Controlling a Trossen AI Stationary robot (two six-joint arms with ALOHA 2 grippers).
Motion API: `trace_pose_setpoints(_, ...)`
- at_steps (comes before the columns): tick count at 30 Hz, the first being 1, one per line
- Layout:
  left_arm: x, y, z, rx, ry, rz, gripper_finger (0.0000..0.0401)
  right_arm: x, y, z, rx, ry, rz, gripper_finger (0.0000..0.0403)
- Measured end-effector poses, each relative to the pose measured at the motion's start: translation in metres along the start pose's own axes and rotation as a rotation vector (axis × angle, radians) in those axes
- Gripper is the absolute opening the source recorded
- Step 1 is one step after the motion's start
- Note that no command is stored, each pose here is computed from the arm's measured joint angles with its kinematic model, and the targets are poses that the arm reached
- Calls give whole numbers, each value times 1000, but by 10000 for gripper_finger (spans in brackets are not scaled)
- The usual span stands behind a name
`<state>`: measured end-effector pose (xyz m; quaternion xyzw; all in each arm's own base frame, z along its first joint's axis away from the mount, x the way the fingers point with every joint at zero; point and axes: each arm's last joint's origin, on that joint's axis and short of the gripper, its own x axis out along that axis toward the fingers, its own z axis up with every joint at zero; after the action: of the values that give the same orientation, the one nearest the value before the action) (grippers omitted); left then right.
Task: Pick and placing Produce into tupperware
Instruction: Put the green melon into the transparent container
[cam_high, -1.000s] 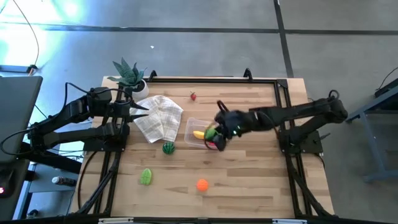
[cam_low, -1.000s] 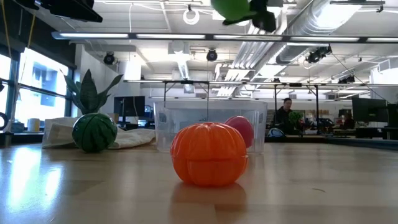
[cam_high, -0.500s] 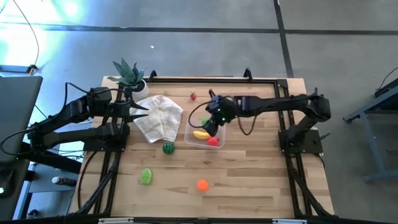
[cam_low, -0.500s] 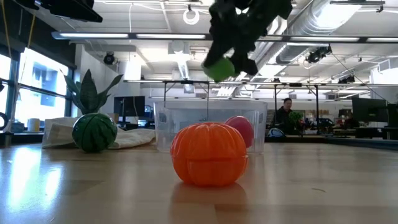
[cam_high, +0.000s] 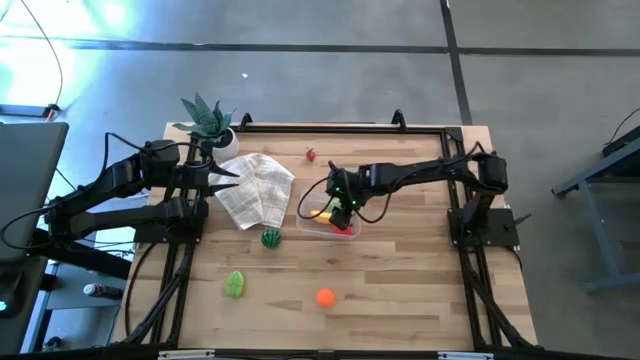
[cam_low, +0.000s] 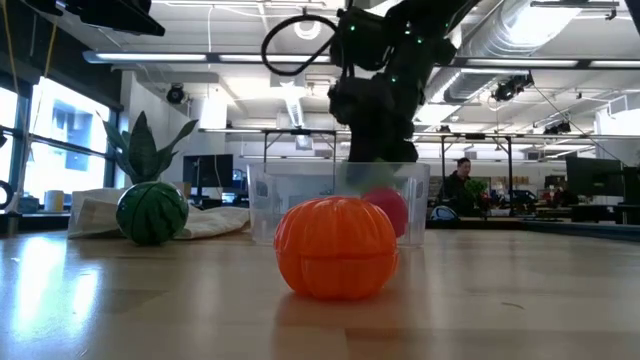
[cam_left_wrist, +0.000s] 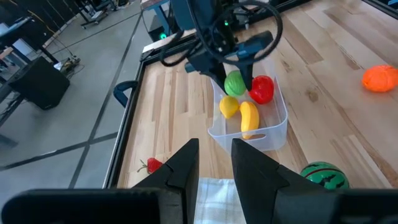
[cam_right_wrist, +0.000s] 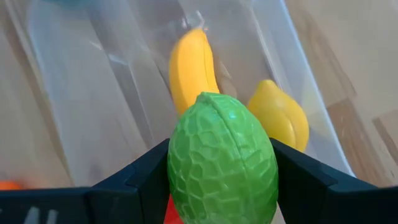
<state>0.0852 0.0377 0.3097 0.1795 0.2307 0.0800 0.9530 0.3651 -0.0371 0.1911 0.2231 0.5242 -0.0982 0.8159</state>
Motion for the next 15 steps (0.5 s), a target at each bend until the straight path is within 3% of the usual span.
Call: trace_pose_setpoints(15, 0, 0, 0, 0, 0, 0, 85, 6, 5, -7, -75, 37, -63, 217)
